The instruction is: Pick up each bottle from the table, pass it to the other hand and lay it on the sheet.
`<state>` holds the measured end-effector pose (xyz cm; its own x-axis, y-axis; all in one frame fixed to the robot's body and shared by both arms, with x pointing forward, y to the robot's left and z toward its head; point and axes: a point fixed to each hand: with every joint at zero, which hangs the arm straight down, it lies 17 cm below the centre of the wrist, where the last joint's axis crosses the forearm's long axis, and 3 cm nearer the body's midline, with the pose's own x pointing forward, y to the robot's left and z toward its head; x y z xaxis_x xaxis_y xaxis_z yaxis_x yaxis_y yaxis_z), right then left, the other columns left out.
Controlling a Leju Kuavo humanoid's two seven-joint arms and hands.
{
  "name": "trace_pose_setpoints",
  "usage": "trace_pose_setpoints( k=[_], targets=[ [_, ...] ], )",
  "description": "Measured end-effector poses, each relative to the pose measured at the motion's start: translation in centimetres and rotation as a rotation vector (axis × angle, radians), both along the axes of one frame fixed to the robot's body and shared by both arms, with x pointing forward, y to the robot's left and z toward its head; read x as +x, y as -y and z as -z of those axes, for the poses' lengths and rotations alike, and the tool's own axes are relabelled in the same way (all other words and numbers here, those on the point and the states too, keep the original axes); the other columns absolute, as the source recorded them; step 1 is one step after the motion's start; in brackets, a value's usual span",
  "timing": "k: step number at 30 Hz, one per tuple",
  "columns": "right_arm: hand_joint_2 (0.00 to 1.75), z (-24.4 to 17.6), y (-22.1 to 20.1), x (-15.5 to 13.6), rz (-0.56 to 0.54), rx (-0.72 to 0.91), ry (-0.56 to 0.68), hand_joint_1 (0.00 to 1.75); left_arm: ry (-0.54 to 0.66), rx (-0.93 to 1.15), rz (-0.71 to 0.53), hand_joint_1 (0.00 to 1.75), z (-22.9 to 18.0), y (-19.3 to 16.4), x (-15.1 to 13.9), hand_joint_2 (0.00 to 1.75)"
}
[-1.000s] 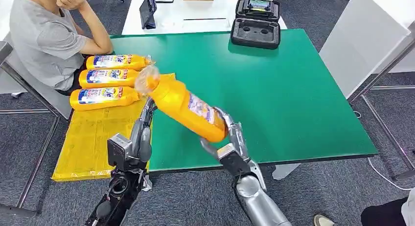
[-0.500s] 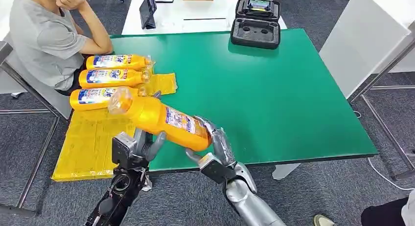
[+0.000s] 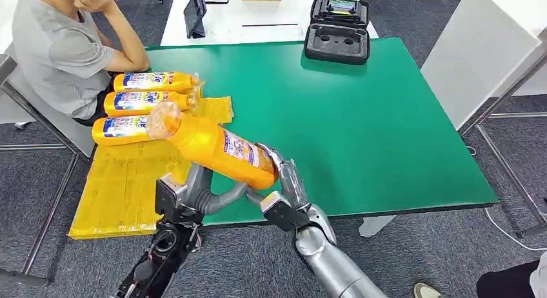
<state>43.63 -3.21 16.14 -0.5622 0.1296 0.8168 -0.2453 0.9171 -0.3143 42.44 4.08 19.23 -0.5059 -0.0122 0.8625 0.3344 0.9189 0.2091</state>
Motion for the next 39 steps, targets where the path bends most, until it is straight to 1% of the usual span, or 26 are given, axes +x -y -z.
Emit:
trace_pose_setpoints(
  k=[10,11,12,13,14,19,27,32,39],
  targets=[
    [1.75,0.1,-1.0,0.0,-0.029,-0.009,-0.008,1.75,-0.002,-0.013,0.002,0.00,0.1,0.1,-0.1,1.75],
    [1.75,0.2,-1.0,0.0,-0.030,-0.011,-0.008,1.75,-0.002,-0.014,0.002,0.03,0.1,0.1,-0.1,1.75],
    [1.75,0.2,-1.0,0.0,-0.031,-0.011,-0.010,1.75,-0.002,-0.014,0.001,0.17,0.1,0.1,-0.1,1.75],
    [1.75,0.3,-1.0,0.1,-0.032,-0.012,-0.012,1.75,-0.002,-0.015,-0.001,0.03,0.1,0.1,-0.1,1.75],
    [1.75,0.4,-1.1,0.1,-0.033,-0.014,-0.014,1.75,-0.002,-0.015,-0.001,0.00,0.1,0.0,-0.1,1.75],
    [1.75,1.1,-1.9,-0.1,-0.050,-0.032,-0.032,1.75,-0.018,-0.039,0.011,0.00,0.2,0.1,-0.3,1.75],
    [1.75,3.1,-3.3,-0.9,-0.076,-0.080,-0.063,1.75,-0.084,-0.154,0.083,0.00,-0.5,0.3,-0.5,1.75],
    [1.75,3.3,-2.9,-0.6,-0.062,-0.089,-0.063,1.75,-0.133,-0.215,0.138,0.00,-0.7,0.4,-0.8,1.75],
    [1.75,3.6,-2.8,-0.5,-0.064,-0.098,-0.064,1.75,-0.140,-0.221,0.148,0.00,-0.7,0.1,-0.9,1.75]
  ],
)
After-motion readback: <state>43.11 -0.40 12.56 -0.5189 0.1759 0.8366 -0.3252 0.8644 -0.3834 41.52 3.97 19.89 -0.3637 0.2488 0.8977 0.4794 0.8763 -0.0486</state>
